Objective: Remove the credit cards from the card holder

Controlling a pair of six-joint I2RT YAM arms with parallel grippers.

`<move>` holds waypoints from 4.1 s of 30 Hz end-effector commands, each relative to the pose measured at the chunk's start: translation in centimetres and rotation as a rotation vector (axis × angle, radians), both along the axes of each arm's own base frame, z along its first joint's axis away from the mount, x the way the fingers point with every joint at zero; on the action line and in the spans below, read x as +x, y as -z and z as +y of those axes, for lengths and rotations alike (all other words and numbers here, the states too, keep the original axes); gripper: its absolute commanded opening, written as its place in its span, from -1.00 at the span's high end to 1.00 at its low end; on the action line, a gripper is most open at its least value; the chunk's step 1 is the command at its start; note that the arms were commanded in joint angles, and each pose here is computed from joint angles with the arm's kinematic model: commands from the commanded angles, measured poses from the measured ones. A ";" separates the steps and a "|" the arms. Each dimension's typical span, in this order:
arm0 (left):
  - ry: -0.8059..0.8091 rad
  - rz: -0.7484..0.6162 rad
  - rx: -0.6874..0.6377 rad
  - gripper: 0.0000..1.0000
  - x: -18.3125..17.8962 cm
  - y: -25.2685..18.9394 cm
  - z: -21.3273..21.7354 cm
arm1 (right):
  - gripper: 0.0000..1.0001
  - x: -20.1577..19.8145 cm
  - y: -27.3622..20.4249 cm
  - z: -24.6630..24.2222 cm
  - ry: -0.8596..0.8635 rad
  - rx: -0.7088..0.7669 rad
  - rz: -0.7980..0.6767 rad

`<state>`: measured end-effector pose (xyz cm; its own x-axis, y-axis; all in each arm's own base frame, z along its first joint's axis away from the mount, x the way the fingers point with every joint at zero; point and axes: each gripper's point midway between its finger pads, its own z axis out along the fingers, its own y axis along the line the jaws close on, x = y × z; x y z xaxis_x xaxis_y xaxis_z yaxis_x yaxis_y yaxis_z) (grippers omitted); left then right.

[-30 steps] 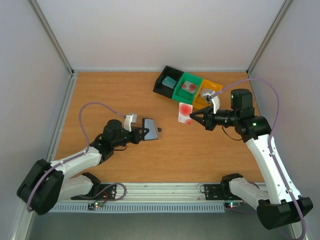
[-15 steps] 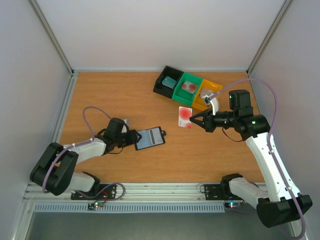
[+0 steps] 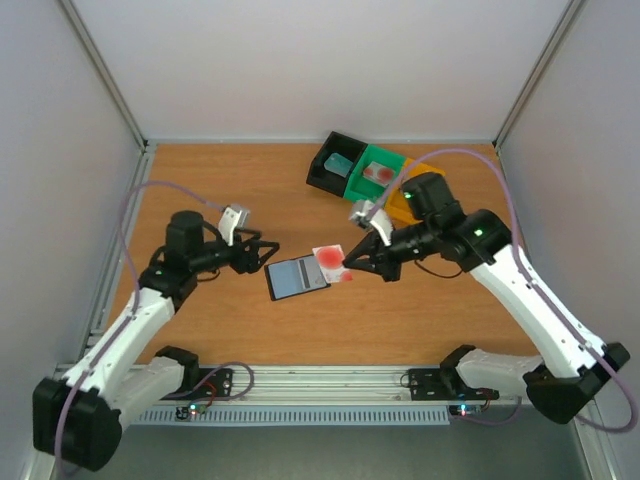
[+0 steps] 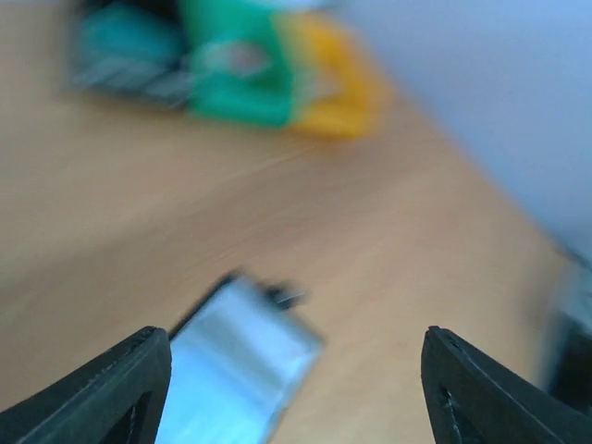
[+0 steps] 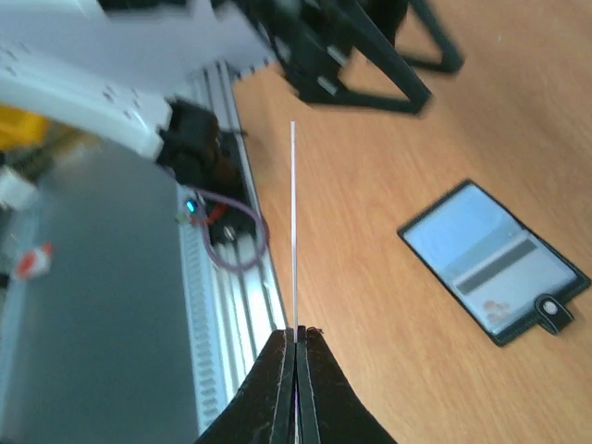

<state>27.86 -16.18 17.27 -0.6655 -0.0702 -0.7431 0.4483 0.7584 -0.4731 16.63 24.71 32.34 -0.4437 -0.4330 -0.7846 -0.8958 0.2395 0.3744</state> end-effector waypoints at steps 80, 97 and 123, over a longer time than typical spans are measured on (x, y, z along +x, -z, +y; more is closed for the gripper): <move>-0.502 0.366 -0.866 0.99 1.1 -10.3 3.1 | 0.07 13.5 3.5 19.5 -0.017 -0.338 -1.616; -0.542 0.292 -0.806 -0.98 1.6 -8.0 4.2 | 0.98 15.5 3.6 16.2 0.028 -0.434 -1.436; -0.756 0.195 -0.201 -0.99 0.0 6.7 10.2 | 0.98 39.7 17.5 -11.9 0.454 -1.097 -0.420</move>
